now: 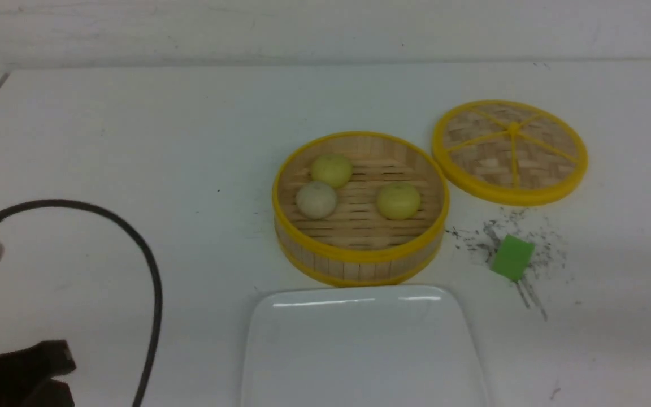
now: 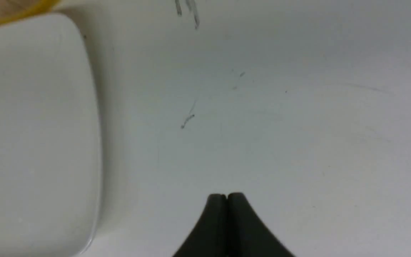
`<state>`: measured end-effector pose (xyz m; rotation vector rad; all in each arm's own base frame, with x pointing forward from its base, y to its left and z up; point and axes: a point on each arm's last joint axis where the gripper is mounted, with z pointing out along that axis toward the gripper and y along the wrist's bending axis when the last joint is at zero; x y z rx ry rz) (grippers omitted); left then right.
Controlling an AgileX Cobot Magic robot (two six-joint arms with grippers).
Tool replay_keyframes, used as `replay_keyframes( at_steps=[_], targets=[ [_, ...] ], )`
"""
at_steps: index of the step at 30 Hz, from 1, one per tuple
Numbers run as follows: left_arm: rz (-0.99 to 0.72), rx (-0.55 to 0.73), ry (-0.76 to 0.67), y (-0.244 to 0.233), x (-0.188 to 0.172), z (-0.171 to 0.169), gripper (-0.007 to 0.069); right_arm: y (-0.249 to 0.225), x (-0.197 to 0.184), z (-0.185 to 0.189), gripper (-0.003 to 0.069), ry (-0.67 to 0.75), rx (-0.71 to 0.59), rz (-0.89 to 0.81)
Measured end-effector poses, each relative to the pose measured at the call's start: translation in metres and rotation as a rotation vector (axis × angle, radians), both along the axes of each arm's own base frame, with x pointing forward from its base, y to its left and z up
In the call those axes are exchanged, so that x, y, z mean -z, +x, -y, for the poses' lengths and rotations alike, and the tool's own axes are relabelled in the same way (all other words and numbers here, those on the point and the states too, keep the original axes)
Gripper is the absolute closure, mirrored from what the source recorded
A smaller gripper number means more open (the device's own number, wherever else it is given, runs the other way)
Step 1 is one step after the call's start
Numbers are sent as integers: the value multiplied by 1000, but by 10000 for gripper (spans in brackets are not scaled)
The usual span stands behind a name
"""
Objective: Put the steamed buns into the plate on the white tablecloth.
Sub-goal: 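Reach toward a bun in the bamboo steamer with the right gripper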
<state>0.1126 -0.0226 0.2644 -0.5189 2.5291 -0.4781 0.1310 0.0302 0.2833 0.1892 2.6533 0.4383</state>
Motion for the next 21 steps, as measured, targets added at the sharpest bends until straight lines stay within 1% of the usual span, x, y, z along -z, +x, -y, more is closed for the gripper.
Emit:
replay_keyframes(
  at_steps=[1, 4, 5, 6, 8, 9, 10, 12, 13, 14, 16, 19, 20, 21],
  targets=[
    [-46, 22, 9, 7, 5, 1, 623, 18, 0, -6, 652, 46, -36, -18],
    [-98, 47, 19, 14, 11, 1, 623, 49, -1, -18, 630, 133, -132, 41],
    [-109, 52, 19, 15, 13, 1, 623, 57, -1, -21, 619, 150, -166, 68],
    [-110, 52, 20, 16, 13, 1, 623, 59, -2, -23, 616, 156, -175, 76],
    [-125, 62, 23, 18, 15, 2, 623, 85, -4, -39, 564, 231, -274, 106],
    [-124, 64, 23, 18, 15, 2, 623, 88, -5, -42, 559, 236, -286, 113],
    [-125, 65, 24, 18, 15, 2, 623, 102, -6, -55, 522, 261, -346, 117],
    [-123, 67, 24, 18, 15, 2, 623, 118, -6, -71, 468, 269, -398, 120],
    [-123, 67, 24, 18, 15, 2, 623, 121, -4, -73, 462, 267, -401, 115],
    [-123, 69, 25, 18, 15, 2, 621, 134, -3, -87, 412, 261, -430, 122],
    [-126, 72, 25, 18, 15, 2, 617, 151, -5, -101, 355, 245, -459, 145],
    [-130, 75, 24, 17, 15, 2, 611, 172, -1, -120, 276, 196, -505, 150],
    [-130, 75, 23, 17, 15, 2, 607, 182, 1, -128, 242, 155, -536, 152],
    [-130, 75, 23, 17, 15, 2, 606, 184, -1, -130, 237, 149, -544, 160]
  ],
)
